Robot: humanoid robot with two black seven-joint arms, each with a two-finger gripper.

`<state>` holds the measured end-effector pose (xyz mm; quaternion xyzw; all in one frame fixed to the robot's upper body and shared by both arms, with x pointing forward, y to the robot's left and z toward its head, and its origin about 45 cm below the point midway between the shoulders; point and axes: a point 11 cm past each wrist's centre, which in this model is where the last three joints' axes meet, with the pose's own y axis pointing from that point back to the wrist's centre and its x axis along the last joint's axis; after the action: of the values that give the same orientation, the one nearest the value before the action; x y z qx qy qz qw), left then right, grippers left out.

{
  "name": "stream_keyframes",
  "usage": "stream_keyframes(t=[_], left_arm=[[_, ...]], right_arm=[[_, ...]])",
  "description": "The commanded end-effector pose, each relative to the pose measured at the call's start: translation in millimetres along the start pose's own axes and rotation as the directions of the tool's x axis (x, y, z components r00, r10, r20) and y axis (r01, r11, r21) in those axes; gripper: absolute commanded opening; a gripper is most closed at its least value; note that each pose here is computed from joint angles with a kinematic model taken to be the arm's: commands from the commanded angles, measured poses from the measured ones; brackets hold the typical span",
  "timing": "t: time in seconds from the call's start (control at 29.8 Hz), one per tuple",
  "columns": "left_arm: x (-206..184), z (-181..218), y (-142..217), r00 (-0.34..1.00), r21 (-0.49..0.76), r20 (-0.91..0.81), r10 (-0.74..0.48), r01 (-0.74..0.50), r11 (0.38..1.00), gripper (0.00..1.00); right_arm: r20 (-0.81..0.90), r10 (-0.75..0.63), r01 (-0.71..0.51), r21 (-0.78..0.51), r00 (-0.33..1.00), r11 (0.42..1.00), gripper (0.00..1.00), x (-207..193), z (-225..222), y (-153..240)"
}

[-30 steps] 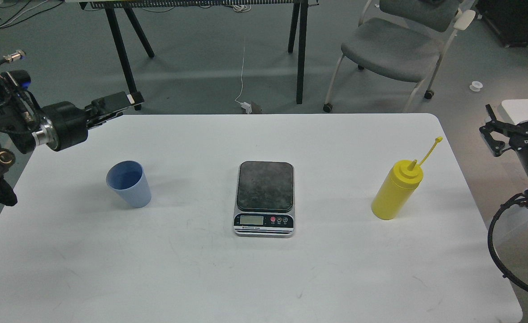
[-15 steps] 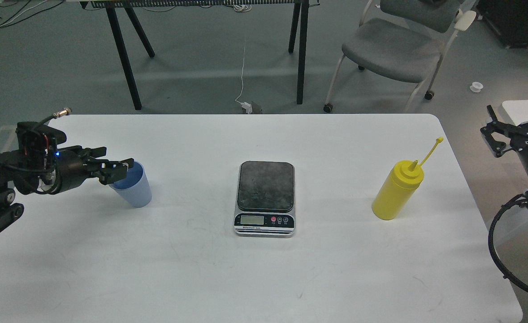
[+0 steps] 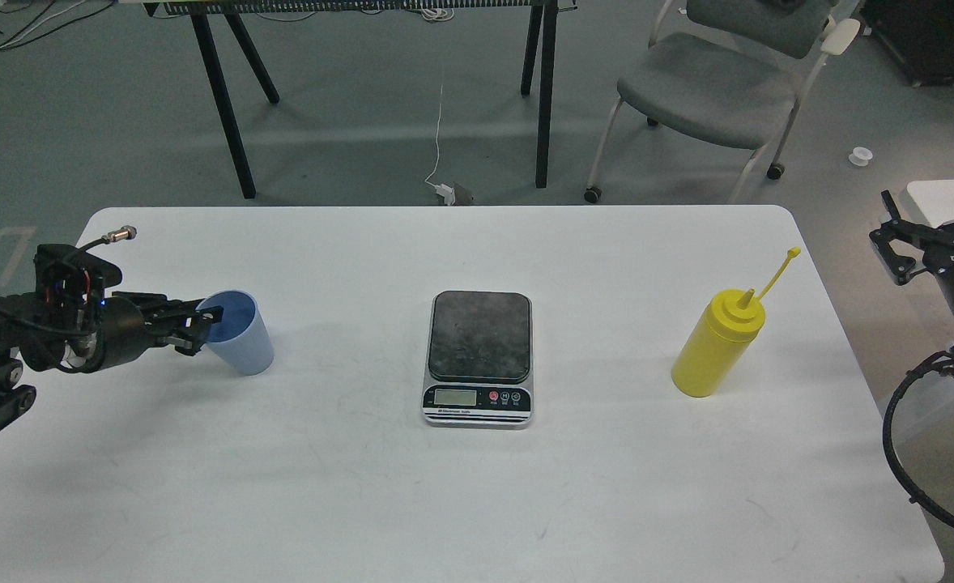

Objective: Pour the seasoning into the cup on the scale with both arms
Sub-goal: 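Carry the cup with the left gripper and set it on the scale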

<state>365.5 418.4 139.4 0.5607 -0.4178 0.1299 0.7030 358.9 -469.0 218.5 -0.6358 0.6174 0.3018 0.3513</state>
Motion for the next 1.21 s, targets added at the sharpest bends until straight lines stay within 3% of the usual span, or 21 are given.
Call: stream_keyframes(t=[0.0, 0.17, 0.34, 0.47, 0.67, 1.17], left_arm=[[17.4, 6.8, -5.6, 0.999, -0.020, -0.030, 0.045, -0.046, 0.999, 0.04], [74.3, 28.7, -10.9, 0.993, -0.092, -0.019, 0.117, -0.118, 0.989, 0.04], [157.0, 79.3, -5.5, 0.988, -0.232, 0.054, 0.144, -0.128, 0.964, 0.04], [188.3, 135.3, -25.0, 0.988, -0.335, 0.100, 0.119, -0.079, 0.939, 0.04], [175.2, 183.3, -60.1, 0.980, -0.351, 0.190, 0.055, 0.015, 0.936, 0.05], [154.8, 219.4, -98.7, 0.981, -0.347, 0.192, 0.003, 0.065, 0.936, 0.07]], right_arm=[[-0.001, -0.001, 0.001, 0.003, 1.000, 1.000, 1.00, -0.3, -1.1, -0.1], [0.005, -0.006, 0.006, 0.019, 1.000, 1.000, 1.00, -1.9, -5.2, -1.2], [0.008, -0.011, 0.010, 0.036, 1.000, 0.999, 1.00, -3.6, -10.0, -2.1], [0.008, -0.011, 0.011, 0.038, 1.000, 0.999, 1.00, -3.7, -10.4, -2.2], [0.011, -0.015, 0.014, 0.052, 1.000, 0.999, 1.00, -4.9, -15.1, -2.9], [0.015, -0.020, 0.019, 0.062, 1.000, 0.998, 1.00, -6.4, -17.3, -3.6]])
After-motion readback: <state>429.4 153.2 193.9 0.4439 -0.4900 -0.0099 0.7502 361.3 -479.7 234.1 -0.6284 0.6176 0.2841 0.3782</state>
